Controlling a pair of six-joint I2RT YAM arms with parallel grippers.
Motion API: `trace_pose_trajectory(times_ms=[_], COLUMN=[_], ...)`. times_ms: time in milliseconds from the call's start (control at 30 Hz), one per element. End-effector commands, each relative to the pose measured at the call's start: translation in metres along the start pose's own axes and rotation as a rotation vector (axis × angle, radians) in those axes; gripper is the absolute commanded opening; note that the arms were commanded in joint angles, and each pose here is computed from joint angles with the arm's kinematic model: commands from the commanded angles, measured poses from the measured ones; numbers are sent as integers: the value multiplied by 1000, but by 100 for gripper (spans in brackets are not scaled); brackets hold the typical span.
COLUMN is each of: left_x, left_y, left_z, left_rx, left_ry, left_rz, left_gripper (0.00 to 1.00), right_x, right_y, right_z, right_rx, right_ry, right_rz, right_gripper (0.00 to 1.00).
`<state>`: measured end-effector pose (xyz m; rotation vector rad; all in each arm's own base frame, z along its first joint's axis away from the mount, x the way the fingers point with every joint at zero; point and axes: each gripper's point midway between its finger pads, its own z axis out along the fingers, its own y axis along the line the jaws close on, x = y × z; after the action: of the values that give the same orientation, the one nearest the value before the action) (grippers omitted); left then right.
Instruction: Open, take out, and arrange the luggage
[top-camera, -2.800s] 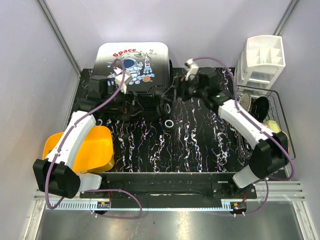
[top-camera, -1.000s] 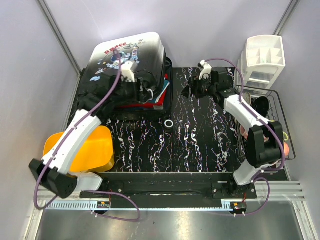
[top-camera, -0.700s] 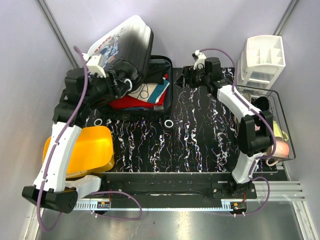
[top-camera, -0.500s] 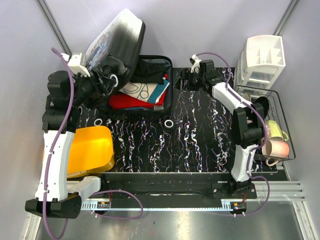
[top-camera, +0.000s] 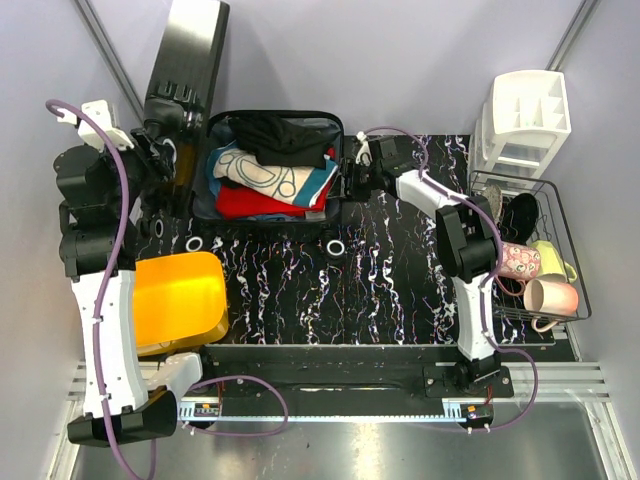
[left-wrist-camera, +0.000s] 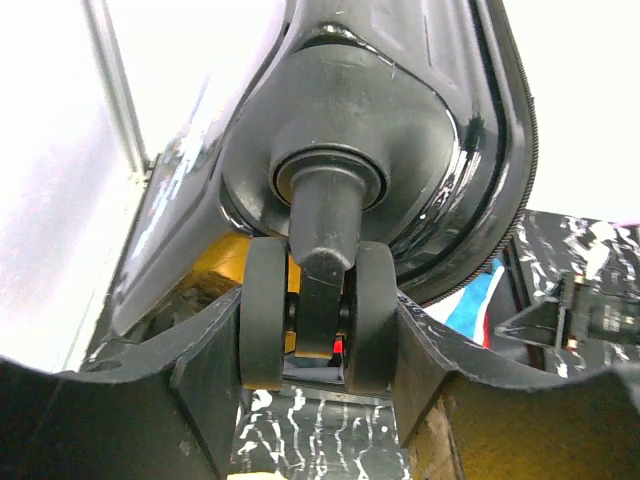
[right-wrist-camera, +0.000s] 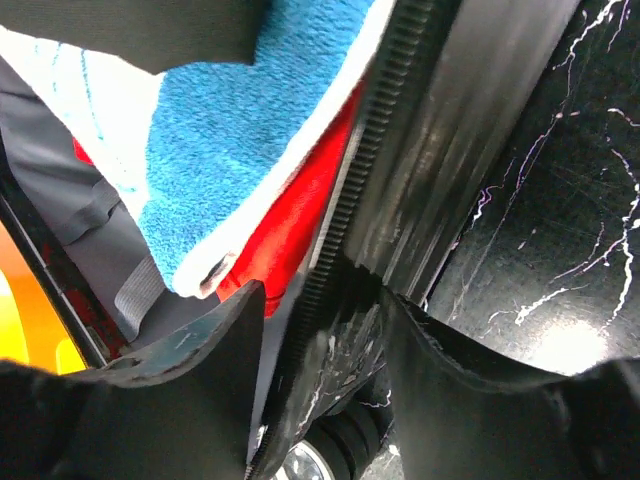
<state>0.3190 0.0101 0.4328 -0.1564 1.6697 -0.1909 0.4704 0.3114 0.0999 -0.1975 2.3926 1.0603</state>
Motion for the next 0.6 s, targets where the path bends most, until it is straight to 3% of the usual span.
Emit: trace_pose_trajectory(times_ms=[0, 233, 433, 533, 567], left_x=[-39, -51, -59, -65, -74], left_y=[36, 63, 84, 96, 98], left_z=[-19, -32, -35, -32, -33], left_rx=[-212, -362, -461, -522, -543], left_ry=[-137, -181, -211, -227, -266], left_rz=[89, 192, 396, 496, 516], left_gripper=[0, 0, 0, 0, 0], right_x=[-8, -17, -1, 13, 16], right_y=[62, 89, 114, 122, 122], right_z=[20, 45, 57, 56, 56], right_rx=[-190, -253, -313, -337, -334], right_ry=[-4, -28, -2, 20, 24], right_rz=[-27, -73, -78, -75, -71], right_gripper=[49, 35, 29, 18, 9])
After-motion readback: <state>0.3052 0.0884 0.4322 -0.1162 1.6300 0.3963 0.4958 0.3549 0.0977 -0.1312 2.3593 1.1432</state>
